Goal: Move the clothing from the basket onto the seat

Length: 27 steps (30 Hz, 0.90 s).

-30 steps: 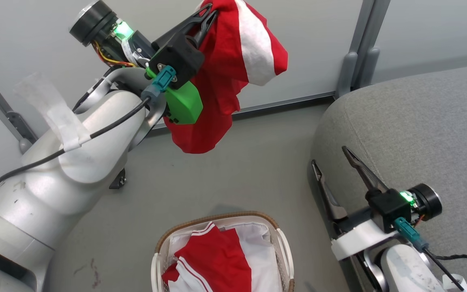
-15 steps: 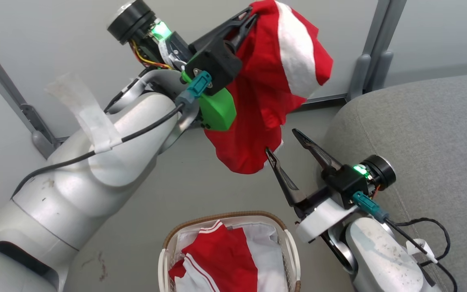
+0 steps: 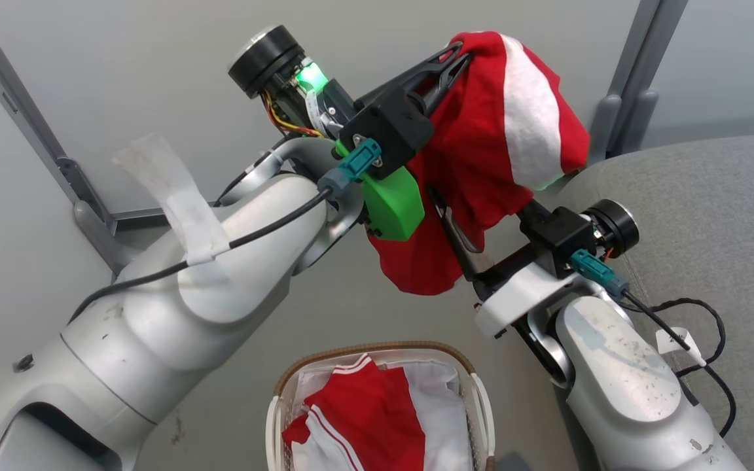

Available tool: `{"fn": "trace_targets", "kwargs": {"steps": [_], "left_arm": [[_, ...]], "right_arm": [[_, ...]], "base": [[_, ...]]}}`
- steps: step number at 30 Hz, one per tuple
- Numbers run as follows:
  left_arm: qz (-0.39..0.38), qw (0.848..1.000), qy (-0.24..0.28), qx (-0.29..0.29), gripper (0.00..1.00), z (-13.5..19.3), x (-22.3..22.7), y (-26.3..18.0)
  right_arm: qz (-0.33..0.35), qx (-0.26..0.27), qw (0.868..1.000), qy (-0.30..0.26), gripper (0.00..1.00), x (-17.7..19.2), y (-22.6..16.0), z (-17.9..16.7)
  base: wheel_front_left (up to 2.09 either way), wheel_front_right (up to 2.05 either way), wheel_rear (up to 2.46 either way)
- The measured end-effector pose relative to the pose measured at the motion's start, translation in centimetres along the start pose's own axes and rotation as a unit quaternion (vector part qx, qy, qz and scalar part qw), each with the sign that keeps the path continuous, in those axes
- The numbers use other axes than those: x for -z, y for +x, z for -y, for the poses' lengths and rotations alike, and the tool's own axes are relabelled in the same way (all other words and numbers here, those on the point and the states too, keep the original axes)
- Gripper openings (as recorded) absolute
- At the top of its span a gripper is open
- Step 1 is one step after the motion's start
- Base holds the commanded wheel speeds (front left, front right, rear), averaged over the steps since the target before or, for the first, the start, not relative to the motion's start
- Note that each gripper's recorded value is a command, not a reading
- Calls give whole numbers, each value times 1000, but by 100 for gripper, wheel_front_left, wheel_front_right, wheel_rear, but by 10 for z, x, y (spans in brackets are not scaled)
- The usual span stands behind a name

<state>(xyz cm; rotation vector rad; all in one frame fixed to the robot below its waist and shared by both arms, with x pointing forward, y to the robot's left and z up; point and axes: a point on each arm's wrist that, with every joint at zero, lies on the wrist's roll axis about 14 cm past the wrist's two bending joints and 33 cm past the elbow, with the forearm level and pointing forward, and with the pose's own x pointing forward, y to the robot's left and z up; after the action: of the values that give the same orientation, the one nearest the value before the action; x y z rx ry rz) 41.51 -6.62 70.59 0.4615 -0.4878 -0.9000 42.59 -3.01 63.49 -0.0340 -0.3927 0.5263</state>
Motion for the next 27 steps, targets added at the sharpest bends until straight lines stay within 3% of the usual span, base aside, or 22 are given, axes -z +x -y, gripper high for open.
{"fn": "trace_targets", "kwargs": {"steps": [1,2,3,4,16,17,18,20,21,27], "left_arm": [[0,1000,-7,0,0,2,0,-1],[0,1000,-13,1,0,4,1,-2],[-1,1000,-16,1,0,5,2,-3],[-2,1000,-23,2,0,7,3,-4],[-30,998,-52,-22,0,7,37,-24],[-32,997,-61,-24,6,9,42,-27],[-36,997,-69,-26,26,12,48,-29],[-44,994,-92,-32,89,16,59,-35],[-47,993,-102,-35,100,19,64,-38],[-78,982,-165,-55,100,43,100,-60]], "right_arm": [[0,0,1000,1,100,0,1,0],[0,0,1000,0,62,-1,3,1],[0,0,1000,-1,41,-1,4,2],[1,1,1000,-2,0,-2,5,3],[4,7,1000,-3,0,-5,2,6],[5,10,1000,-3,0,-6,2,8],[5,12,1000,-3,0,-6,1,9],[6,15,1000,-4,0,-6,0,11],[7,18,1000,-6,0,-7,0,13],[14,32,999,-17,0,-11,-1,24]], "base": [[0,0,0],[0,0,0],[0,0,0],[0,0,0],[0,0,0],[0,0,0],[0,0,0],[0,0,0],[0,0,0],[0,0,0]]}}
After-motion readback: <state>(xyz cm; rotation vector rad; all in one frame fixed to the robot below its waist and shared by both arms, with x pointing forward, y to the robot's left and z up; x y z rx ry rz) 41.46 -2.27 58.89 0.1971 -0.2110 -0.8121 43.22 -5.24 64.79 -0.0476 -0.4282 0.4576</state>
